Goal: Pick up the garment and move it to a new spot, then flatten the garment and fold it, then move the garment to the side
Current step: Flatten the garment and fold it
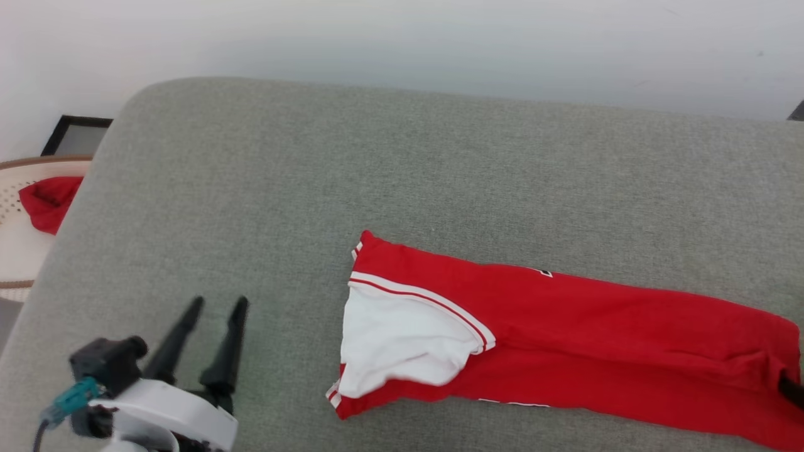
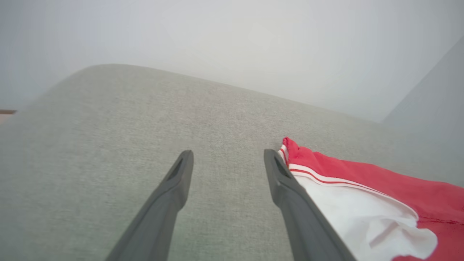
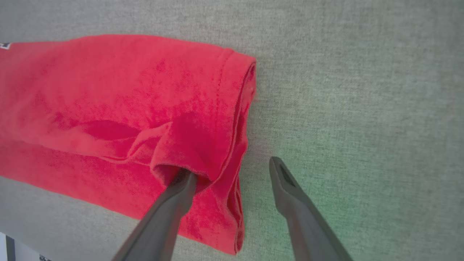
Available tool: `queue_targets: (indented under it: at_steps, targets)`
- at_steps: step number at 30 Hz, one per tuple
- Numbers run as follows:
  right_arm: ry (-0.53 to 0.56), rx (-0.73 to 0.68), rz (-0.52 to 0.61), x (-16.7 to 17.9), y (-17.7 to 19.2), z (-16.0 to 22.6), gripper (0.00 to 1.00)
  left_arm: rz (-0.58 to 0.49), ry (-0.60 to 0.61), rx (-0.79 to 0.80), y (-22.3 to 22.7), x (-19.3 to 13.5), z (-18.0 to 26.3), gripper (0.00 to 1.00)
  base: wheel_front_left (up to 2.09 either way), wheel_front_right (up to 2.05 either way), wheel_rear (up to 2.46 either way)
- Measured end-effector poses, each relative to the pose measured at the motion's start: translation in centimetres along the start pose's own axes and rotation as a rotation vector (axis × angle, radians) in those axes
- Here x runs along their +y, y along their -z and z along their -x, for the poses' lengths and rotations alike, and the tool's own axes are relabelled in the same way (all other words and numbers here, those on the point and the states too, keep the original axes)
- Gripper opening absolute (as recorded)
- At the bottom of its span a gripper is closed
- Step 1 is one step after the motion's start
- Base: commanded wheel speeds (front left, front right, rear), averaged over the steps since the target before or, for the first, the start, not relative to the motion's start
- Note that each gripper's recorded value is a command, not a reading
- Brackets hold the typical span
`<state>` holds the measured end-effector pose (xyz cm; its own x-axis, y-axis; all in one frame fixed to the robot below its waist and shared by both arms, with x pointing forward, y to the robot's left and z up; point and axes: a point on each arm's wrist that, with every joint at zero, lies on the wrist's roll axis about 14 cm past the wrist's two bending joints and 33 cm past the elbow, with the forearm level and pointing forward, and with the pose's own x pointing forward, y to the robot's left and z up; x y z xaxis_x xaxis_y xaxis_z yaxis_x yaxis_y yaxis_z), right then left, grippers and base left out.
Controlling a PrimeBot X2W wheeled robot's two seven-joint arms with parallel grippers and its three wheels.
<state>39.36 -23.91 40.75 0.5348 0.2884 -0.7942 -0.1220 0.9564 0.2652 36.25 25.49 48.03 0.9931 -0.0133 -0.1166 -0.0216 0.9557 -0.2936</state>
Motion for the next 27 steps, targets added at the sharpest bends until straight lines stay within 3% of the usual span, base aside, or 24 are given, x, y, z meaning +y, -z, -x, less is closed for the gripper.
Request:
queue_targets:
  at_steps: [5, 15, 16, 17, 18, 19, 27]
  targets:
    - [0.009, 0.023, -0.026, 0.1, -0.7, -0.7, 1.0, -0.149, -0.032, -0.119, -3.2, 0.8, -0.1, 1.0, 0.0, 0.0, 0.0]
    - [0.03, 0.153, -0.025, 0.8, 0.2, -3.0, 1.0, -0.155, -0.045, -0.104, -1.1, 0.7, -0.1, 1.0, 0.0, 0.0, 0.0]
    - [0.035, 0.164, -0.017, 0.8, 0.2, -3.1, 0.4, -0.163, -0.042, -0.093, -0.8, 0.7, -0.1, 1.0, 0.0, 0.0, 0.0]
    - [0.039, 0.178, -0.006, 0.8, 0.4, -3.3, 0.08, -0.158, -0.046, -0.093, -0.7, 0.8, -0.2, 1.0, 0.0, 0.0, 0.0]
    - [0.043, 0.191, 0.002, 0.8, 0.6, -3.5, 0.08, -0.149, -0.05, -0.091, -0.5, 0.9, -0.3, 1.0, 0.0, 0.0, 0.0]
    - [0.042, 0.199, 0.007, 0.9, 0.6, -3.6, 0.0, -0.153, -0.052, -0.083, -0.2, 0.9, -0.4, 1.0, 0.0, 0.0, 0.0]
    - [0.024, 0.187, -0.017, 1.3, 0.6, -3.6, 0.0, -0.167, -0.073, -0.074, 0.4, 1.6, -0.5, 1.0, 0.0, 0.0, 0.0]
